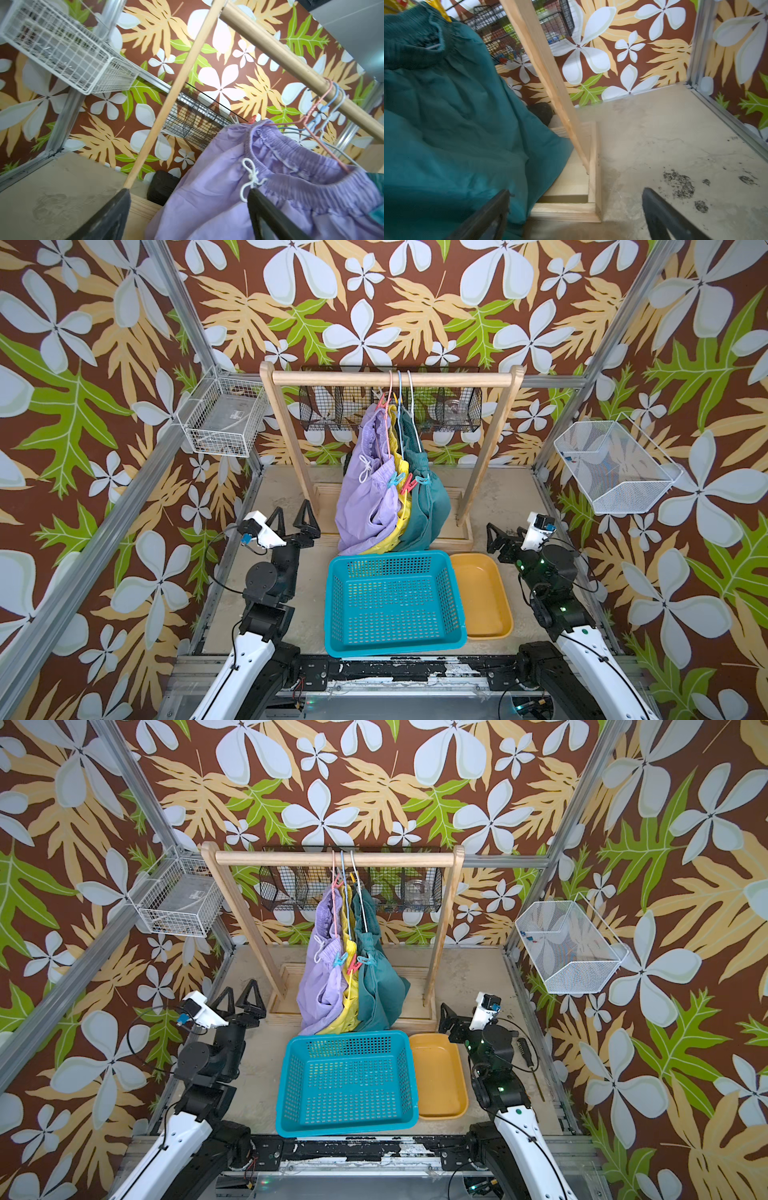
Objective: Remove the clothespins securing shorts to the hanger
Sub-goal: Pick up the hanger from the clothesline.
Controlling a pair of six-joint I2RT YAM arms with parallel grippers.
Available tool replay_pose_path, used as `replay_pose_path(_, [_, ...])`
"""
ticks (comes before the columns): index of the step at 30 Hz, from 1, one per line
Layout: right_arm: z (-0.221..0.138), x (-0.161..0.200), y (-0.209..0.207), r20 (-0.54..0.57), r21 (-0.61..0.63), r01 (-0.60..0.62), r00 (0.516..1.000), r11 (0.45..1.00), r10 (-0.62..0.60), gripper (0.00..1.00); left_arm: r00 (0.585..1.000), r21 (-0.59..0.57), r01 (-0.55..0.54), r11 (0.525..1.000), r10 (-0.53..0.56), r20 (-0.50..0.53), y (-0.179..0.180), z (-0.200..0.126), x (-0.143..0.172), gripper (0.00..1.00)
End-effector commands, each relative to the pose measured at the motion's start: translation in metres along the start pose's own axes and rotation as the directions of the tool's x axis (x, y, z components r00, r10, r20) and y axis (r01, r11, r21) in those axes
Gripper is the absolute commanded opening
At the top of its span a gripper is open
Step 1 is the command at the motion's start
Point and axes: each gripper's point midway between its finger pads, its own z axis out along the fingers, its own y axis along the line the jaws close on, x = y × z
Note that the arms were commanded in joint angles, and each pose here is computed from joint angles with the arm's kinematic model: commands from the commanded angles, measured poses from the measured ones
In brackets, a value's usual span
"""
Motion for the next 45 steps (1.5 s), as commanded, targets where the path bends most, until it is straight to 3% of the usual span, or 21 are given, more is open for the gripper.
replay_pose_path(1, [-0.006, 0.022, 0.017, -0.134, -0.094, -0.010, 0.991, 0.996, -0.003, 1.00, 0.956, 0.046, -0.108, 0.993, 0.117, -0.268, -0.011, -0.004, 0.032, 0.91])
replay_pose_path(4, [-0.006, 0.026, 0.027, -0.199, -0.140, -0.007, 0.980, 0.990, -0.021, 1.00, 0.922, 0.073, -0.158, 0.985, 0.174, -0.346, -0.021, -0.005, 0.027, 0.90])
replay_pose_path(9, [-0.006, 0.028, 0.045, -0.283, -0.214, 0.023, 0.955, 0.977, -0.085, 1.00, 0.911, 0.141, -0.153, 0.978, 0.195, -0.364, -0.043, -0.009, 0.009, 0.84])
replay_pose_path(15, [-0.014, 0.007, 0.068, -0.237, -0.289, -0.005, 0.969, 0.957, -0.066, 1.00, 0.910, 0.211, -0.127, 0.969, 0.199, -0.365, -0.065, -0.004, -0.003, 0.79])
replay_pose_path(23, [-0.014, 0.005, 0.079, -0.233, -0.339, -0.043, 0.972, 0.940, -0.040, 1.00, 0.890, 0.253, -0.232, 0.939, 0.310, -0.334, -0.094, 0.027, -0.017, 0.80])
replay_pose_path(27, [-0.020, -0.001, 0.085, -0.214, -0.360, -0.038, 0.976, 0.932, -0.043, 1.00, 0.882, 0.296, -0.264, 0.918, 0.354, -0.312, -0.122, 0.024, -0.015, 0.80])
replay_pose_path(32, [-0.021, -0.008, 0.090, -0.212, -0.366, -0.034, 0.976, 0.930, -0.048, 1.00, 0.880, 0.358, -0.244, 0.901, 0.361, -0.308, -0.163, -0.003, -0.006, 0.80])
replay_pose_path(39, [-0.022, -0.006, 0.103, -0.222, -0.374, 0.017, 0.969, 0.927, -0.107, 1.00, 0.871, 0.367, -0.231, 0.901, 0.360, -0.335, -0.189, -0.041, 0.012, 0.79])
replay_pose_path(45, [-0.022, 0.005, 0.102, -0.232, -0.374, 0.013, 0.967, 0.927, -0.107, 1.00, 0.840, 0.385, -0.256, 0.887, 0.401, -0.365, -0.209, -0.046, 0.043, 0.78])
